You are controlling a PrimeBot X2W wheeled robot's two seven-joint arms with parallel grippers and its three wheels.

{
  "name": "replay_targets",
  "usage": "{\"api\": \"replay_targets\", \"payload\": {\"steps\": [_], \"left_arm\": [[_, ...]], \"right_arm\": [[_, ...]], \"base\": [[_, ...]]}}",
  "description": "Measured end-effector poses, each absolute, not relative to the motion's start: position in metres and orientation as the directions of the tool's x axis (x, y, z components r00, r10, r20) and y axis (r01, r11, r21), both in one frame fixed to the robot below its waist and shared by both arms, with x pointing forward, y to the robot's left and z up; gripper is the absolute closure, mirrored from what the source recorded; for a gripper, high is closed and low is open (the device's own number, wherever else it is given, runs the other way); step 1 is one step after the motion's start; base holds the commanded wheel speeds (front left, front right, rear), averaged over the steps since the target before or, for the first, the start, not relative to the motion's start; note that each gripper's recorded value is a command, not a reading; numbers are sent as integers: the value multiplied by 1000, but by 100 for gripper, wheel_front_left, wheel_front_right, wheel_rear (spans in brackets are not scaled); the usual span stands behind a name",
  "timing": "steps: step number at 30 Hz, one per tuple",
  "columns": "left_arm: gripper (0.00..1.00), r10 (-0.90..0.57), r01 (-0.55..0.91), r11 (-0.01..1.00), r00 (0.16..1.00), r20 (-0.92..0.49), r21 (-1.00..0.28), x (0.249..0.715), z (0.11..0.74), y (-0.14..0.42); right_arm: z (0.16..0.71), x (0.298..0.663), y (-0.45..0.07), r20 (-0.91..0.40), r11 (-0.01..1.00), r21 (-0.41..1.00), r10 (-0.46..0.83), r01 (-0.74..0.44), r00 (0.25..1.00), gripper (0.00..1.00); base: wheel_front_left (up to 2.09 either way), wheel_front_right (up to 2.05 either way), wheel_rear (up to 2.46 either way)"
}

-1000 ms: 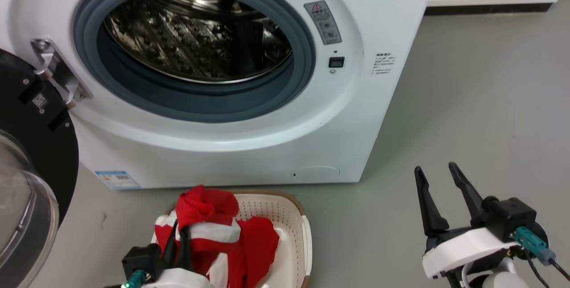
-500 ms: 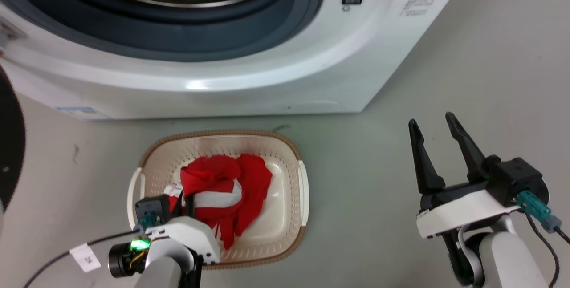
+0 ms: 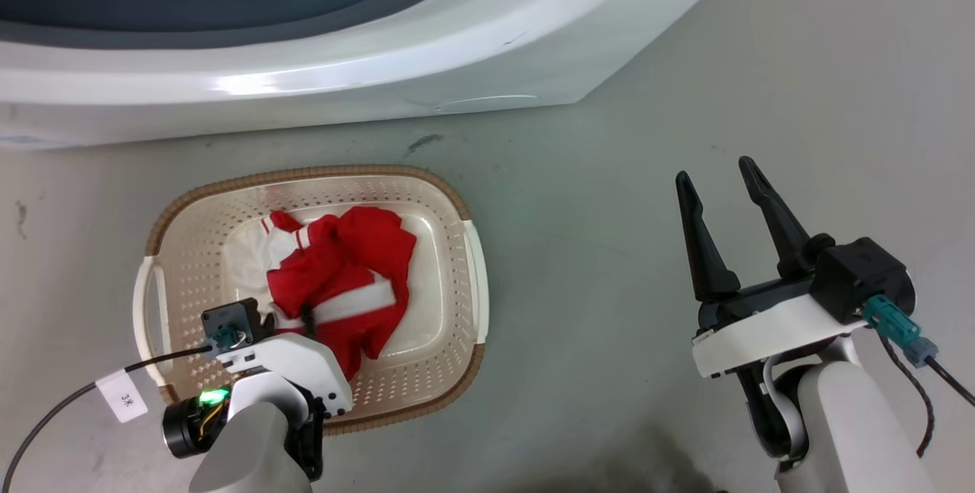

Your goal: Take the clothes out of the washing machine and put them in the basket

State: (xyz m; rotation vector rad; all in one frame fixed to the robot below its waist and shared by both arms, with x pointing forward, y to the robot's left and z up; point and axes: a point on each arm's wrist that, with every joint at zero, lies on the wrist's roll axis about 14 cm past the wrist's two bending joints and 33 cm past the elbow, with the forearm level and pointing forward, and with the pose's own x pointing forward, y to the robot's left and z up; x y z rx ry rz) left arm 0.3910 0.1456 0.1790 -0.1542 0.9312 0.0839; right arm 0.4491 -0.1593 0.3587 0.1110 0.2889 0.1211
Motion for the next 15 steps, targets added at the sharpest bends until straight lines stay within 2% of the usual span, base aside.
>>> {"api": "replay_targets", "payload": {"steps": [8,15], "left_arm": [[0,34,-159,982,667,-745,-98,392,213,156],[0,42,-135,985,799,-600,-110,405,274,166]], "right_arm": [[384,442,-166,-226,989,114,115,-91,967,0],[420,426,-164,-154,990,104,114,-98,982,0]], "base": [[0,0,0],[0,0,0]]}}
